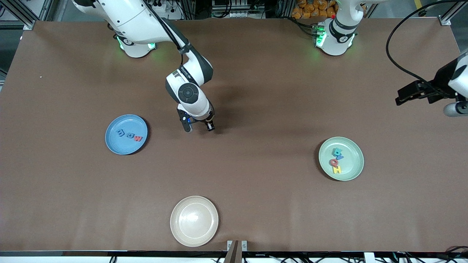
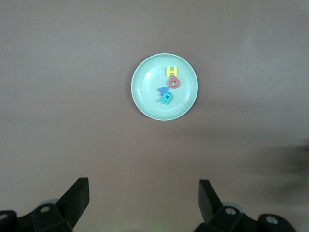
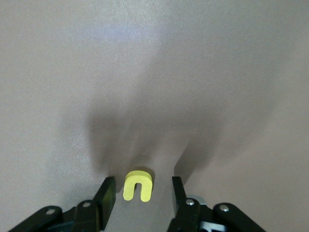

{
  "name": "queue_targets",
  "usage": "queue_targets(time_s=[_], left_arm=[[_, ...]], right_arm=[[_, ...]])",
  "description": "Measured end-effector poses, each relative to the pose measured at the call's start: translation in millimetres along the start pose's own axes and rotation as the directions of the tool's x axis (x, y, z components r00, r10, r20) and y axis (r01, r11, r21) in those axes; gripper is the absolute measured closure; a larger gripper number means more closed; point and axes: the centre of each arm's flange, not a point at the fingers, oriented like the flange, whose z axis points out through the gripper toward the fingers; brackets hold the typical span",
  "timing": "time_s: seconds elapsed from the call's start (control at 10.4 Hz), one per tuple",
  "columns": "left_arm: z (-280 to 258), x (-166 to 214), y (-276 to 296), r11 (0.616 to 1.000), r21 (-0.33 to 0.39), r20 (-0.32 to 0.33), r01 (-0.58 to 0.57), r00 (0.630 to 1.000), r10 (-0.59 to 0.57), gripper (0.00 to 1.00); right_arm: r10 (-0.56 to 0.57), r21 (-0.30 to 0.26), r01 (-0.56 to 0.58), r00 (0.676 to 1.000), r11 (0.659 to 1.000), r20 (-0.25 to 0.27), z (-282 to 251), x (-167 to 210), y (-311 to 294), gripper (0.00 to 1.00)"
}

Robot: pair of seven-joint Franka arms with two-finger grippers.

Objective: Sort upper and lower case letters into plates
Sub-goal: 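Close the right gripper on the yellow n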

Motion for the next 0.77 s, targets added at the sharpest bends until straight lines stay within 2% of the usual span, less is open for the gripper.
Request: queue_targets(time_s=[0.48,0.77], left_arm=[[-1.4,-1.4,-1.7,1.000,0.002,0.009,0.003,1.000,-0.003,0.00],[-1.0,-1.8,-3.0,0.999,0.034,0.010,0.002,1.000,-0.002,0.00]], right_arm=[[-0.006,-0.002,0.006,1.000,1.000,-0.005,1.1,0.3,0.9,0.50],[-0.007,-0.002,0.007,1.000,1.000,-0.006,1.2,0.3,1.0,0.56]])
